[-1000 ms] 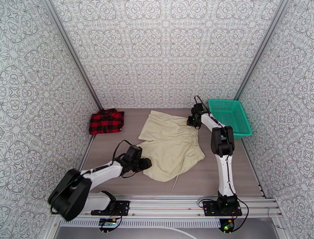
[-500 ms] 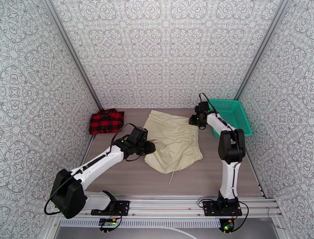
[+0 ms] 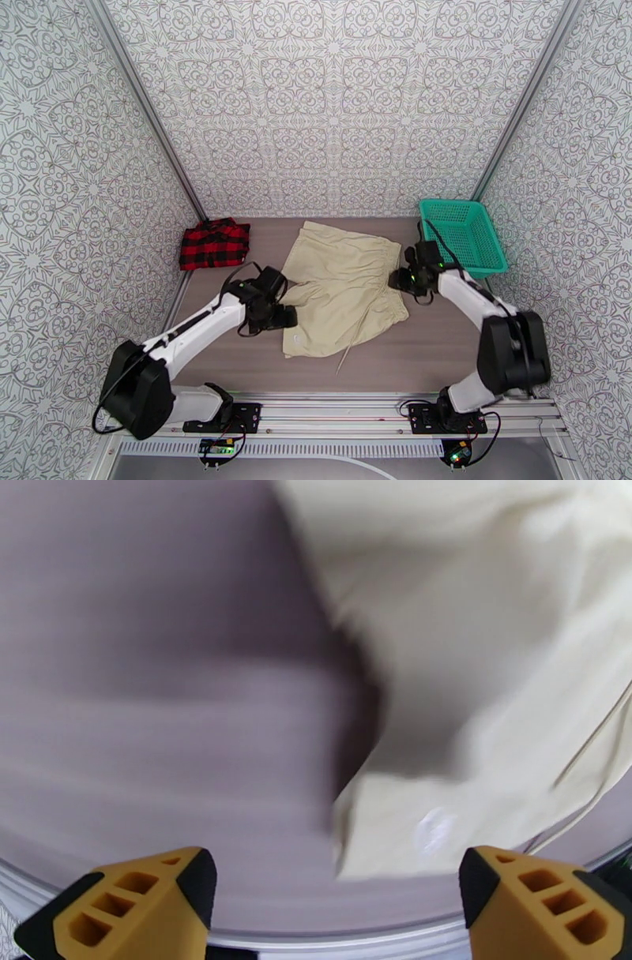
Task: Fold and stack the mixed laundry pile
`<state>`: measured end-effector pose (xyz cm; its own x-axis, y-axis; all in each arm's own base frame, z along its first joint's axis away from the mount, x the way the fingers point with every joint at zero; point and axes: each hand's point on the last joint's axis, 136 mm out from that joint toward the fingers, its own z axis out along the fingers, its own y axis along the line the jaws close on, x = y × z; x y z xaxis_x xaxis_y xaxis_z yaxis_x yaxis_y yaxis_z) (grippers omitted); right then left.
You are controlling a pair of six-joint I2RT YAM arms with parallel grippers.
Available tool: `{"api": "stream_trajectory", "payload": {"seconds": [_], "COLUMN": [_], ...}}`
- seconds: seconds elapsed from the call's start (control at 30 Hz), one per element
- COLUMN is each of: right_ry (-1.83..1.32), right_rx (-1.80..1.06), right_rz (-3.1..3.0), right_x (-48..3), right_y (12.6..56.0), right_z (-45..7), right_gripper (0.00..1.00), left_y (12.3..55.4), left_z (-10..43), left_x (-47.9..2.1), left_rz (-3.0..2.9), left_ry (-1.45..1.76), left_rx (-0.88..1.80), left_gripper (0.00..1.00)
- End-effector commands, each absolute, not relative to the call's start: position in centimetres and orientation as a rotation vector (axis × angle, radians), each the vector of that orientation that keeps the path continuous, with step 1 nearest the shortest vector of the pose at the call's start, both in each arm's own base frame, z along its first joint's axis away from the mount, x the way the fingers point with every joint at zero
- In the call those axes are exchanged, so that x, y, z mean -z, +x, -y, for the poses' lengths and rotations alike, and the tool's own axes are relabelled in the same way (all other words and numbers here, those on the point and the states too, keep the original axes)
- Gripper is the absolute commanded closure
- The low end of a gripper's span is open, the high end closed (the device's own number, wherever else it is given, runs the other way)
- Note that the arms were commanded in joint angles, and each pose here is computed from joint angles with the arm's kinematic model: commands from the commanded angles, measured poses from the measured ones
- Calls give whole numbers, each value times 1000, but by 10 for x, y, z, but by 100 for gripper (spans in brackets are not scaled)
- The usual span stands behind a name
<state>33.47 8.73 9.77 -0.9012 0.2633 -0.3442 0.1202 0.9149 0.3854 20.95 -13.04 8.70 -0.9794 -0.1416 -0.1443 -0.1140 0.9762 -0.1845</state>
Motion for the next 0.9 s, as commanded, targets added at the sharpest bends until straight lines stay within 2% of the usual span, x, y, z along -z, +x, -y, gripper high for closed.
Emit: {"api": "stream_trajectory", "payload": {"seconds": [0.0, 0.13, 0.3, 0.47, 0.7, 0.8, 0.87], "right_ry": [391, 494, 592, 726, 795, 824, 826], "right_rx": [-565, -684, -899, -823, -640, -661, -680], "right_rz": [-2721, -2712, -2649, -2657, -2688, -2676, -2666], "right_x": [-89, -78, -74, -48, -25, -18, -15], "right_y": [293, 273, 286, 287, 276, 278, 280], "right_z": [-79, -79, -99, -88, -66, -67, -69], "right_gripper": [46, 43, 44, 49, 48, 55, 63], "left_y": [184, 168, 172, 170, 171, 178, 186], "left_z": [129, 144, 166, 176, 180, 187, 191], "left_x": [-90, -79, -70, -50, -35, -30, -28], "left_rz": [-2954, -2924, -2902, -2914, -2921, -2900, -2866], "left_ry": [-267, -321, -303, -337, -369, -376, -384], "left_rx": [377, 601, 719, 727, 664, 686, 695], "left_gripper": [9, 9, 8, 8, 10, 19, 31]}}
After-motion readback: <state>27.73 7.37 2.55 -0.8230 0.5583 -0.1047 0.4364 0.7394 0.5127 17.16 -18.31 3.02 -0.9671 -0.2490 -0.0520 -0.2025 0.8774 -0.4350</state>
